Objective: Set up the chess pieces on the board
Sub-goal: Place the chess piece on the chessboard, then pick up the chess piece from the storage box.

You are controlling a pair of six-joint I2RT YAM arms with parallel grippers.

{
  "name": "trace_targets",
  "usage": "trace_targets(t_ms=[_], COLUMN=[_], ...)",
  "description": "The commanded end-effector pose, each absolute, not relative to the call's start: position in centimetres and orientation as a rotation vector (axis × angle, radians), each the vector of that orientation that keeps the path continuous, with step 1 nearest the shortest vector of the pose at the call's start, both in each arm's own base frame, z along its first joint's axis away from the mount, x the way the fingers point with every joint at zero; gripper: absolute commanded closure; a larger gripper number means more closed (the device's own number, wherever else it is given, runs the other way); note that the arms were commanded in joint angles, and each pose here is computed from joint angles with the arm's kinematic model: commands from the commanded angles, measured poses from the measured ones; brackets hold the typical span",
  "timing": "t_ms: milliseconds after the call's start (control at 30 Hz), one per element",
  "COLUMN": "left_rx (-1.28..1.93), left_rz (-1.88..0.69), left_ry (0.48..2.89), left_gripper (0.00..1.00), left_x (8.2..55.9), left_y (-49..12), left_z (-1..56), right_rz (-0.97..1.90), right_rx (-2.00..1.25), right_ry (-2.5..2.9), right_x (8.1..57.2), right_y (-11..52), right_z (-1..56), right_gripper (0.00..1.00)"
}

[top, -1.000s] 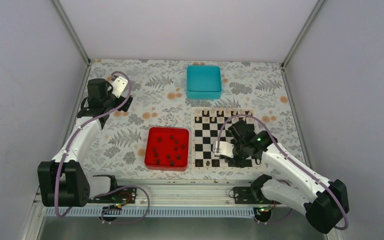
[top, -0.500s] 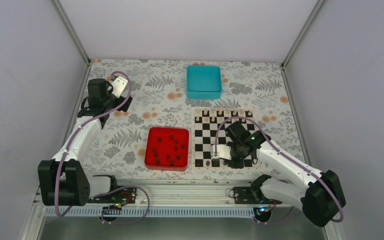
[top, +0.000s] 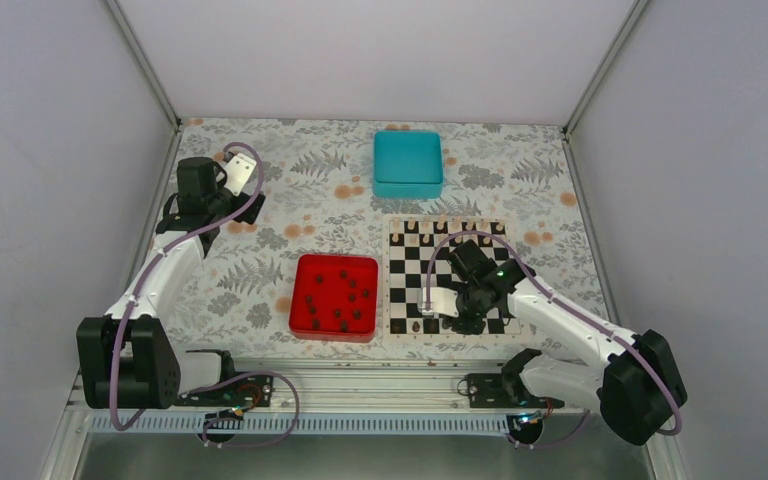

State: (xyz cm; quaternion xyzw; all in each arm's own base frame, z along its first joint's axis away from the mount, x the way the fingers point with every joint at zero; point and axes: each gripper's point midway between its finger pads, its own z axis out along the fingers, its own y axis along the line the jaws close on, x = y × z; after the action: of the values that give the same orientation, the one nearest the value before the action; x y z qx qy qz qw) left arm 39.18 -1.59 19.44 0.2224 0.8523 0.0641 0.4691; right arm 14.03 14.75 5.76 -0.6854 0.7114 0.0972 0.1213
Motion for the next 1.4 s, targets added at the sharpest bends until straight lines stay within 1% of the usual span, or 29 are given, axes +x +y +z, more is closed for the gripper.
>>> trace_targets(t_ms=[0, 367, 467, 533, 700, 867, 1133, 1367], left_rx=[0.533, 0.535, 0.535, 0.536, 0.536, 0.536, 0.539, 0.539], left_rz=[0.174, 0.171, 0.17, 0.172, 0.173, 0.178, 0.174, 0.174], left_ry=[2.071, 2.072, 2.073, 2.077, 2.074, 2.074, 2.065, 2.058], left_gripper=[0.0, 0.0, 0.0, 0.0, 0.0, 0.0, 0.0, 0.0], left_x=[39.7, 39.7, 39.6, 39.6, 39.6, 39.6, 39.7, 39.7], left_y=[-1.2, -1.3, -1.3, -1.3, -1.3, -1.2, -1.3, -1.3], left_z=[20.2, 20.2, 20.1, 19.9, 20.0, 19.9, 20.1, 20.4], right_rz=[0.286, 0.279, 0.273, 0.262, 0.235, 0.213, 0.198, 0.324], right_rx=[-2.001, -2.021, -2.023, -2.022, -2.011, -1.973, -1.893, -1.838], right_ry=[2.073, 2.12, 2.119, 2.123, 2.125, 2.096, 1.998, 1.889], right_x=[14.1, 13.7, 13.7, 13.7, 14.1, 15.1, 18.2, 21.8], right_y=[14.7, 14.0, 14.0, 13.8, 13.8, 14.3, 16.7, 22.7], right_z=[5.3, 4.5, 4.4, 4.2, 4.4, 6.8, 13.4, 19.2], right_gripper=[0.96, 0.96, 0.94, 0.9, 0.73, 0.61, 0.54, 0.46])
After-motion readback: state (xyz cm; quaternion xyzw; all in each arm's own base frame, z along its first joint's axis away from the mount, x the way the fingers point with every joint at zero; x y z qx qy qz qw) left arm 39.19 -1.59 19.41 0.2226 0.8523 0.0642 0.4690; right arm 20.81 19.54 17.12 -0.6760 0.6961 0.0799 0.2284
